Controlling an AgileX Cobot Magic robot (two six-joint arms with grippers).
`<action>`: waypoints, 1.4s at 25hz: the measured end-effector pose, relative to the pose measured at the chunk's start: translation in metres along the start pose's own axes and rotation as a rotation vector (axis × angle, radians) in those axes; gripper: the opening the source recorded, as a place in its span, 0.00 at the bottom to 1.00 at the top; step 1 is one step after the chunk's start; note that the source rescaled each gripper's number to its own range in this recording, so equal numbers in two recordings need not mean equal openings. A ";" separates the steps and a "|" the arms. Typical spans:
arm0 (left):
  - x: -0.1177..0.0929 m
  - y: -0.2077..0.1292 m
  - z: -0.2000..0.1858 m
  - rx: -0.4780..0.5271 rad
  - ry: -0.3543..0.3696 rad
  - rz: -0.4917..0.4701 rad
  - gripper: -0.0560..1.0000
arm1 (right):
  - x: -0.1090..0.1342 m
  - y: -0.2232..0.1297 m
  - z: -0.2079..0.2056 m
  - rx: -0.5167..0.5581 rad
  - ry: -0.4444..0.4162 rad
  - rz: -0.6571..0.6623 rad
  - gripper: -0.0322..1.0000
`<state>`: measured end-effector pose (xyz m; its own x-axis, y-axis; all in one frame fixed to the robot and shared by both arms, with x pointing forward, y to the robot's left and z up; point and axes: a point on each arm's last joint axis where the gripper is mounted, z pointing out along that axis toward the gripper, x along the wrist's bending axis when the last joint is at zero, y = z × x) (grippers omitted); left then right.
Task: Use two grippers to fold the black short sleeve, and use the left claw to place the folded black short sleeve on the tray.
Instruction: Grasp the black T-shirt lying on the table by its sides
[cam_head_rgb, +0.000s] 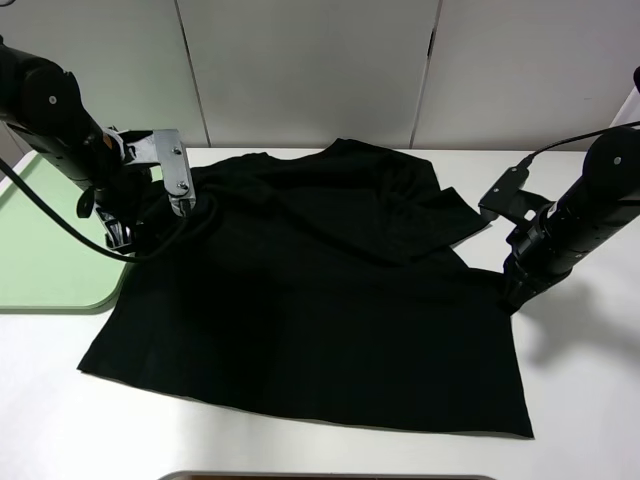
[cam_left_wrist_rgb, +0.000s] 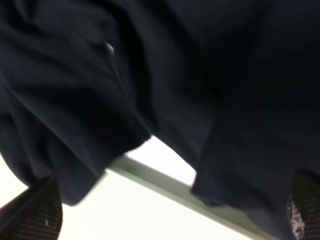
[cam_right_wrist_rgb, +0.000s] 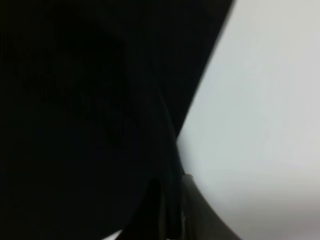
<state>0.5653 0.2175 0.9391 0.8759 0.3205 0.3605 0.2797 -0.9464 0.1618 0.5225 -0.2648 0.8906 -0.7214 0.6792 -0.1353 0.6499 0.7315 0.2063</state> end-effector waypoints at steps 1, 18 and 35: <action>0.000 0.000 0.002 -0.001 0.000 0.000 0.88 | 0.000 0.000 0.000 0.000 0.000 0.000 0.03; -0.013 0.003 0.032 0.034 -0.181 -0.144 0.79 | 0.000 0.000 0.000 -0.001 0.001 0.003 0.03; -0.023 -0.001 0.045 0.083 -0.267 -0.163 0.78 | 0.000 0.000 0.000 -0.002 0.002 0.010 0.03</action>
<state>0.5627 0.2090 0.8890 0.8859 0.4569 0.0805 0.4466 -0.8868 0.1185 0.5225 -0.2646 0.8907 -0.7150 0.6866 -0.1314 0.6570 0.7242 0.2095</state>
